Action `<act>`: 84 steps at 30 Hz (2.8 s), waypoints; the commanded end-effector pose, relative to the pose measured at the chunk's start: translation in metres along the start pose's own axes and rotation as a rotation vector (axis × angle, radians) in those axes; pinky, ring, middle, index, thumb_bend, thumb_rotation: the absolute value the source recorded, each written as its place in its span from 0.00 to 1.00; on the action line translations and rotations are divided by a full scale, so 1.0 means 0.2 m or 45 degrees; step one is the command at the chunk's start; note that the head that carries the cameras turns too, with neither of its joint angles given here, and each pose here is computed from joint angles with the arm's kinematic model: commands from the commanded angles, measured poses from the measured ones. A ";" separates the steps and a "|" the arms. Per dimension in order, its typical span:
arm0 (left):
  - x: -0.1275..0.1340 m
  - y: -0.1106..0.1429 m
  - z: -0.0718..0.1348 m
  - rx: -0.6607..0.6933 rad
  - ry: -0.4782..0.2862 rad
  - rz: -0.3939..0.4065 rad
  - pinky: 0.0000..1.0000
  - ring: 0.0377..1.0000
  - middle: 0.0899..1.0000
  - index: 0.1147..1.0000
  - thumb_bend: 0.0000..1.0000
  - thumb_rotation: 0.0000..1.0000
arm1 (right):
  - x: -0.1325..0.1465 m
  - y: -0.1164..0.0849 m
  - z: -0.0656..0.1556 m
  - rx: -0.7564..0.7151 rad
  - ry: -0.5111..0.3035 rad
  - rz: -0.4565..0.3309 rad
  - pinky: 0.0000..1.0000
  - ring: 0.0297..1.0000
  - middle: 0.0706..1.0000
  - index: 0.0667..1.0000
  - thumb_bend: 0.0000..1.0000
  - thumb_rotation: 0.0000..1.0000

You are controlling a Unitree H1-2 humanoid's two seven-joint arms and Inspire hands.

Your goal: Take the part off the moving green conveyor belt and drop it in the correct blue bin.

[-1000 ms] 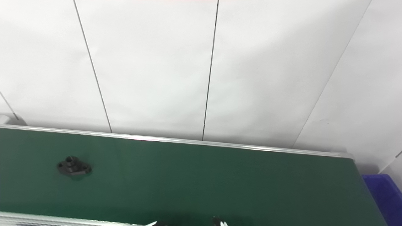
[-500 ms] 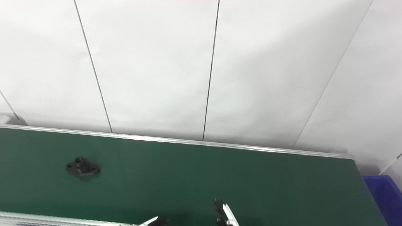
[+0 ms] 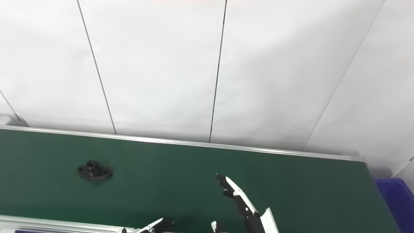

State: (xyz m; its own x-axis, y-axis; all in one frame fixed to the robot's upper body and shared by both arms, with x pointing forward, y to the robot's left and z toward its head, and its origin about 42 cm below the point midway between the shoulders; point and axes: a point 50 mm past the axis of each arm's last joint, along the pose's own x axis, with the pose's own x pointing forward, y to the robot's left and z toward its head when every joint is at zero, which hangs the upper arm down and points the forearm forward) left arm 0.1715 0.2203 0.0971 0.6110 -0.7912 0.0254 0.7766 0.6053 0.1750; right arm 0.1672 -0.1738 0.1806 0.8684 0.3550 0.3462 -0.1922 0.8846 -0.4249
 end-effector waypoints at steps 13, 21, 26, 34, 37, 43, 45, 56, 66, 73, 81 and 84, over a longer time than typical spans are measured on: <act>0.04 0.02 0.11 0.021 -0.059 0.014 1.00 1.00 1.00 1.00 0.42 0.44 | 0.62 -0.19 0.16 -0.188 -0.161 0.050 0.80 0.86 0.88 0.87 0.50 0.92; 0.03 -0.03 0.10 0.016 -0.057 0.022 1.00 1.00 1.00 1.00 0.40 0.61 | 0.90 -0.14 0.28 -0.203 -0.186 0.086 0.75 0.80 0.86 0.85 0.62 0.76; 0.02 -0.05 0.11 -0.001 -0.053 0.028 1.00 1.00 1.00 1.00 0.39 0.58 | 0.95 -0.14 0.29 -0.228 -0.163 0.068 0.71 0.80 0.84 0.83 0.67 0.59; 0.03 -0.05 0.11 0.005 -0.057 0.022 1.00 1.00 1.00 1.00 0.39 0.60 | 1.01 -0.12 0.24 -0.262 -0.153 0.060 0.70 0.75 0.76 0.80 0.76 0.37; 0.03 -0.06 0.11 0.005 -0.054 0.024 1.00 1.00 1.00 1.00 0.40 0.61 | 1.04 -0.09 0.22 -0.259 -0.145 0.065 0.70 0.73 0.73 0.79 0.80 0.30; 0.03 -0.07 0.11 -0.015 -0.060 0.025 1.00 1.00 1.00 1.00 0.39 0.58 | 1.13 0.05 0.16 -0.307 -0.097 0.141 0.67 0.70 0.71 0.77 0.87 0.23; 0.03 -0.07 0.11 -0.014 -0.060 0.028 1.00 1.00 1.00 1.00 0.39 0.58 | 1.15 0.09 0.14 -0.310 -0.089 0.171 0.67 0.70 0.71 0.77 0.87 0.23; 0.01 -0.08 0.12 -0.014 -0.067 0.035 1.00 1.00 1.00 1.00 0.39 0.62 | 1.24 0.26 0.02 -0.323 -0.010 0.305 0.66 0.72 0.76 0.77 0.90 0.27; -0.01 -0.09 0.13 -0.017 -0.065 0.038 1.00 1.00 1.00 1.00 0.38 0.60 | 1.24 0.32 -0.03 -0.461 0.006 0.372 0.68 0.75 0.79 0.81 0.91 0.32; -0.01 -0.09 0.14 -0.027 -0.059 0.042 1.00 1.00 1.00 1.00 0.39 0.61 | 1.24 0.37 -0.08 -0.545 0.018 0.449 0.71 0.78 0.81 0.81 0.93 0.34; -0.02 -0.10 0.15 -0.035 -0.059 0.047 1.00 1.00 1.00 1.00 0.40 0.61 | 1.22 0.44 -0.14 -0.562 0.043 0.494 0.69 0.76 0.79 0.80 0.95 0.20; -0.02 -0.10 0.16 -0.031 -0.066 0.047 1.00 1.00 1.00 1.00 0.39 0.61 | 1.21 0.46 -0.16 -0.558 0.053 0.511 0.71 0.78 0.80 0.80 0.94 0.15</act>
State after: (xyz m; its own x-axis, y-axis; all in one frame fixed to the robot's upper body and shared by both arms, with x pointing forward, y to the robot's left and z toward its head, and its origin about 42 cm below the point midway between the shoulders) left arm 0.1488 0.2063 0.1147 0.6307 -0.7752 0.0374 0.7656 0.6293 0.1334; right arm 0.3727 -0.0298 0.1773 0.8216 0.5684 -0.0431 -0.3571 0.4543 -0.8161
